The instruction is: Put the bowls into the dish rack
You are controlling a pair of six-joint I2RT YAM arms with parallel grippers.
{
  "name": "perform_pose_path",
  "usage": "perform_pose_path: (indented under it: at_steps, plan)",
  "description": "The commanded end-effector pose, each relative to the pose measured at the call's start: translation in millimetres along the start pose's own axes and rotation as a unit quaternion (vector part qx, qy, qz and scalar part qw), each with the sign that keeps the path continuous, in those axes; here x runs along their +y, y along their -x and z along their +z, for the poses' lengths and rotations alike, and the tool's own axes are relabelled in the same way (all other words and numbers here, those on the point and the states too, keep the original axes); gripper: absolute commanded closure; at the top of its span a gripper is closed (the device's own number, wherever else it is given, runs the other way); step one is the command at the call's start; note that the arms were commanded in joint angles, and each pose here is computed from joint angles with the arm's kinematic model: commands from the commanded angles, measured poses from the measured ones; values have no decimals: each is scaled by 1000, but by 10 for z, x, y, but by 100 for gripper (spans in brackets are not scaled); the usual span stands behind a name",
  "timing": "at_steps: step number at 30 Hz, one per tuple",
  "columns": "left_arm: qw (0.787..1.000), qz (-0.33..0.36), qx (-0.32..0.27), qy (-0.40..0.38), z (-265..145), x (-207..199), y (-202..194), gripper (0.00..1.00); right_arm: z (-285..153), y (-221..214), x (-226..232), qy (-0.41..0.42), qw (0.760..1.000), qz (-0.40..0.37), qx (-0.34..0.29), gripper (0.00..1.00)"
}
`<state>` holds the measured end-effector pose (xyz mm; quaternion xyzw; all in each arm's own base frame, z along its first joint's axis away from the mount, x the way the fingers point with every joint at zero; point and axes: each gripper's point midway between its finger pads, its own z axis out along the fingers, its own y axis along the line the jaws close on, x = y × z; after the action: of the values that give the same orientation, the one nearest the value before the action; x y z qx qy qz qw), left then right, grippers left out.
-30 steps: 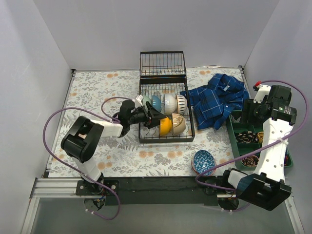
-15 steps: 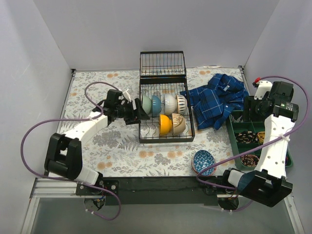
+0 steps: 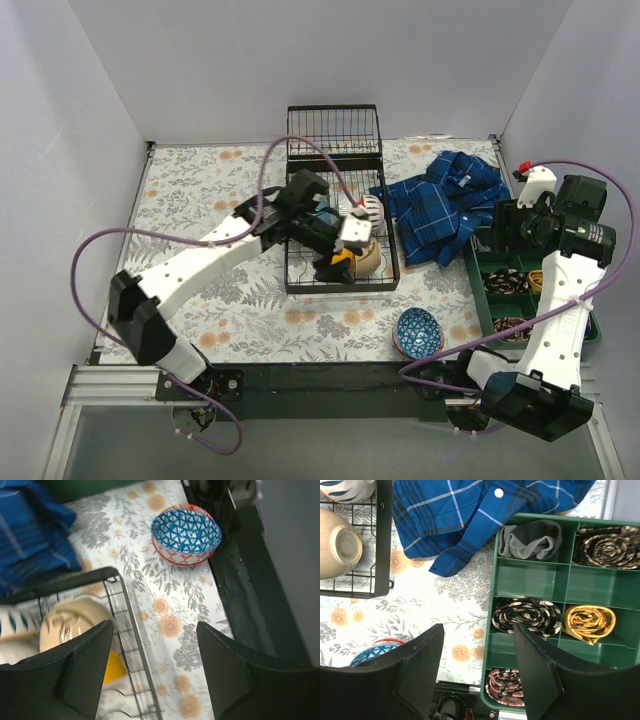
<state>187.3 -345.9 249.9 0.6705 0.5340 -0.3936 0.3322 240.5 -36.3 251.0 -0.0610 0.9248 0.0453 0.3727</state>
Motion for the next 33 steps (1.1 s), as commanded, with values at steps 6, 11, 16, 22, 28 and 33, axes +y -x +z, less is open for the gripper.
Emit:
perform_pose_path:
  at_steps: [6, 11, 16, 22, 28, 33]
  plan:
    - [957, 223, 84, -164, 897, -440, -201, 35, -69, 131, -12, 12, 1000, -2, -1, 33]
    - [934, 274, 94, -211, 1183, -661, -212, 36, -87, 27, 7, 8, 1000, -3, 5, 33]
    - [918, 320, 82, -218, 1348, -753, -142, 36, -83, -72, 46, 10, 1000, 1, 9, 33]
    - [906, 328, 91, -251, 1510, -855, -256, 41, -74, -97, 30, 6, 1000, 3, 14, 33]
    - [890, 351, 108, -270, 1694, -872, -418, 48, -73, -71, 1, 3, 1000, 8, 14, 32]
    - [875, 367, 131, -285, 1728, -824, -536, 55, -76, -84, -12, -1, 1000, 7, 16, 33]
